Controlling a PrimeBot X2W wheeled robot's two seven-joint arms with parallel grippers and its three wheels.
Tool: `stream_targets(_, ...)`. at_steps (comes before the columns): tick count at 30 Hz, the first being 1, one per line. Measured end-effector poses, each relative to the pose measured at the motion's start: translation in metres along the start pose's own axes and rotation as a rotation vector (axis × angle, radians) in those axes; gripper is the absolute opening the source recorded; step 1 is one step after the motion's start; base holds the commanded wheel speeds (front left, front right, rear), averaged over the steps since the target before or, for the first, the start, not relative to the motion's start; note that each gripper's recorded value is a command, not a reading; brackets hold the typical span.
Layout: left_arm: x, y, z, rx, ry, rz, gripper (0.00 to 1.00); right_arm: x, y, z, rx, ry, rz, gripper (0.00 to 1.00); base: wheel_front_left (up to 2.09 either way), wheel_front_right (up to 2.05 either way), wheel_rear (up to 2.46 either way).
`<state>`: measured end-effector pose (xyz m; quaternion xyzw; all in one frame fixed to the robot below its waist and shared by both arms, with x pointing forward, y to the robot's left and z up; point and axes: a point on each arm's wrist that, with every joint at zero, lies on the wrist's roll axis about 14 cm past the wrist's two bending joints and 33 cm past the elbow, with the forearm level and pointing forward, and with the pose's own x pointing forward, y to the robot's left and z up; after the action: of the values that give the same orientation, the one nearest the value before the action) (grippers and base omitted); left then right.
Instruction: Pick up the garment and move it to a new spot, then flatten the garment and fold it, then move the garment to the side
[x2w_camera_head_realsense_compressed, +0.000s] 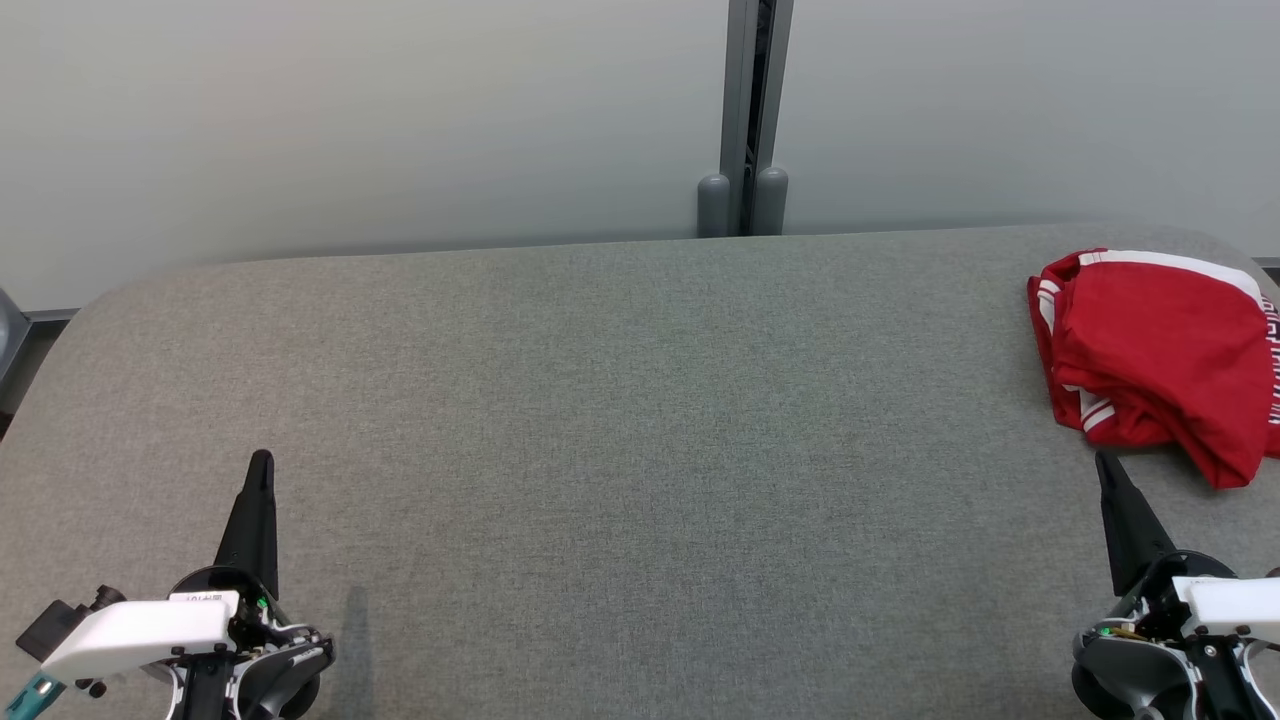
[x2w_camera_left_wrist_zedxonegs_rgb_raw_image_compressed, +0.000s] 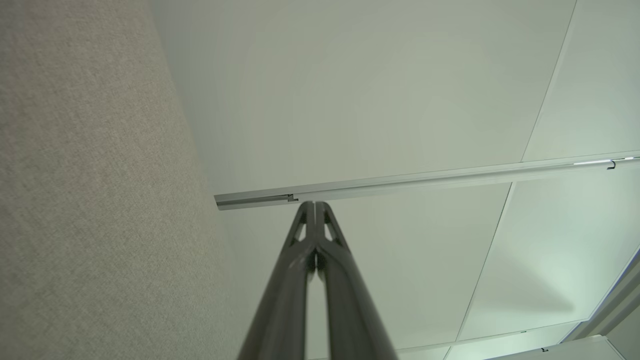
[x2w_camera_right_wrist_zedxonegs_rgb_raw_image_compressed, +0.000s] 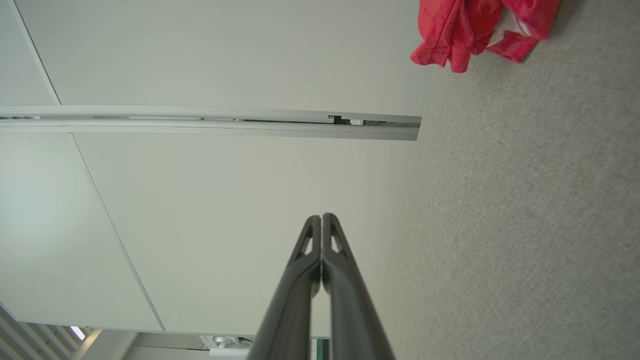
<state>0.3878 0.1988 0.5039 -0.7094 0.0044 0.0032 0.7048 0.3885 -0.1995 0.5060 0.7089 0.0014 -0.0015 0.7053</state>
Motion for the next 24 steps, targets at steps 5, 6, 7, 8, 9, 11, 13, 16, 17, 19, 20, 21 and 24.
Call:
stream_targets(5, 0.0, -0.0001, 0.0, 0.0, 0.0, 0.0, 0.0, 0.0, 0.0001, 0.0, 0.0, 0.0, 0.0, 0.0, 0.0, 0.0, 0.0)
stream_targets(6, 0.0, -0.0001, 0.0, 0.0, 0.0, 0.0, 0.0, 0.0, 0.0001, 0.0, 0.0, 0.0, 0.0, 0.0, 0.0, 0.0, 0.0)
stream_targets(7, 0.0, 0.0, 0.0, 0.0, 0.0, 0.0, 0.0, 0.0, 0.0, 0.0, 0.0, 0.0, 0.0, 0.0, 0.0, 0.0, 0.0)
stream_targets(8, 0.0, 0.0, 0.0, 0.0, 0.0, 0.0, 0.0, 0.0, 0.0, 0.0, 0.0, 0.0, 0.0, 0.0, 0.0, 0.0, 0.0)
stream_targets(9, 0.0, -0.0001, 0.0, 0.0, 0.0, 0.0, 0.0, 0.0, 0.0001, 0.0, 0.0, 0.0, 0.0, 0.0, 0.0, 0.0, 0.0)
stream_targets(11, 0.0, -0.0001, 0.0, 0.0, 0.0, 0.0, 0.0, 0.0, 0.0001, 0.0, 0.0, 0.0, 0.0, 0.0, 0.0, 0.0, 0.0)
stream_targets(13, 0.0, 0.0, 0.0, 0.0, 0.0, 0.0, 0.0, 0.0, 0.0001, 0.0, 0.0, 0.0, 0.0, 0.0, 0.0, 0.0, 0.0)
stream_targets(16, 0.0, 0.0, 0.0, 0.0, 0.0, 0.0, 0.0, 0.0, 0.0, 0.0, 0.0, 0.0, 0.0, 0.0, 0.0, 0.0, 0.0)
stream_targets(17, 0.0, 0.0, 0.0, 0.0, 0.0, 0.0, 0.0, 0.0, 0.0001, 0.0, 0.0, 0.0, 0.0, 0.0, 0.0, 0.0, 0.0)
stream_targets(19, 0.0, 0.0, 0.0, 0.0, 0.0, 0.0, 0.0, 0.0, 0.0, 0.0, 0.0, 0.0, 0.0, 0.0, 0.0, 0.0, 0.0)
stream_targets(20, 0.0, -0.0001, 0.0, 0.0, 0.0, 0.0, 0.0, 0.0, 0.0001, 0.0, 0.0, 0.0, 0.0, 0.0, 0.0, 0.0, 0.0)
stream_targets(21, 0.0, 0.0, 0.0, 0.0, 0.0, 0.0, 0.0, 0.0, 0.0, 0.0, 0.0, 0.0, 0.0, 0.0, 0.0, 0.0, 0.0)
stream_targets(24, 0.0, 0.0, 0.0, 0.0, 0.0, 0.0, 0.0, 0.0, 0.0, 0.0, 0.0, 0.0, 0.0, 0.0, 0.0, 0.0, 0.0)
